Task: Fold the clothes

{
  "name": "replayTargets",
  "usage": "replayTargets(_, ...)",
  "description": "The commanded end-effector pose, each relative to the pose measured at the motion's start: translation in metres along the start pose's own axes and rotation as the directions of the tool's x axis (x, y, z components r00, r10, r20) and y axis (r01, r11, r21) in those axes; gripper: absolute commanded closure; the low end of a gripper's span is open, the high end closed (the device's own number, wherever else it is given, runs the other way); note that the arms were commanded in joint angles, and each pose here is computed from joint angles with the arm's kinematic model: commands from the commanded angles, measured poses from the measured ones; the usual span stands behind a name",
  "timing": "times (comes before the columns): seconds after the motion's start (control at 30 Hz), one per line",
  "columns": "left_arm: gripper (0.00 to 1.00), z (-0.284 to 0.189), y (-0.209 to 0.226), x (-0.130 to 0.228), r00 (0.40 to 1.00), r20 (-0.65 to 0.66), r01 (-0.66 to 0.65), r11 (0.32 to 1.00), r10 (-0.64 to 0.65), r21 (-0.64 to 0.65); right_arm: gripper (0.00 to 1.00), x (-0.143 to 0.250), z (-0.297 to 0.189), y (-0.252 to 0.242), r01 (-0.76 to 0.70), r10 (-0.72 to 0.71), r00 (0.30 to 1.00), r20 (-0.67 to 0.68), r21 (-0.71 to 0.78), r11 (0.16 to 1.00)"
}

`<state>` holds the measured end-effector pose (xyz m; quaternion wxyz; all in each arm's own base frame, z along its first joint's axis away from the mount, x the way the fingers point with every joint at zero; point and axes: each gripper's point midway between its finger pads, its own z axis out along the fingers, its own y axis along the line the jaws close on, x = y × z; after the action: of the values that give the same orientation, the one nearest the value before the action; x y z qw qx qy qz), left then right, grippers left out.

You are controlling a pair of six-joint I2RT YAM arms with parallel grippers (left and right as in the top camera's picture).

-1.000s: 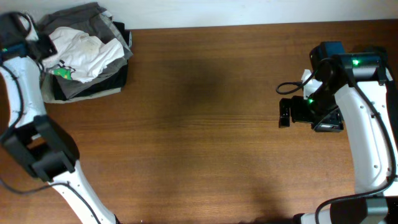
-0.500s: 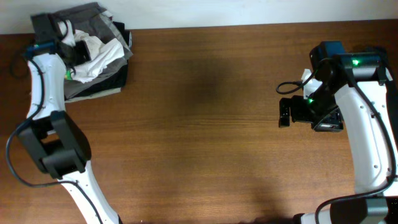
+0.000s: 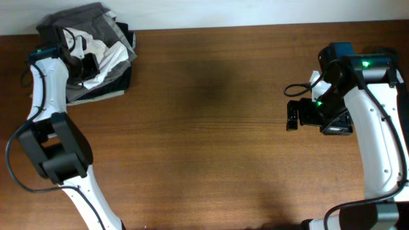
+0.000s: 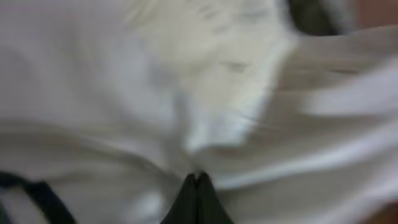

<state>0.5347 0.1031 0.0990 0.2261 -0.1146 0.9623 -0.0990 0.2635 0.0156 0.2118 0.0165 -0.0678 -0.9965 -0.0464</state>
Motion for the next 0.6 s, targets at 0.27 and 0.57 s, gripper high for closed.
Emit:
replayTargets(0.27,0.04,-0.221,-0.082,-0.014,0.95,0.3,-0.13,0.985,0.091,0.112,0.02,-0.006,-0.023,0.011,-0.017,0.026,0.992,0.12,-0.073,0.997)
replayTargets(0.57,0.02,-0.284,-0.099,0.067,0.982,0.172,-0.096,0.989,0.075,0.113,0.02,0.058,-0.079,0.006,0.019,0.012,0.943,0.332,-0.09,0.996)
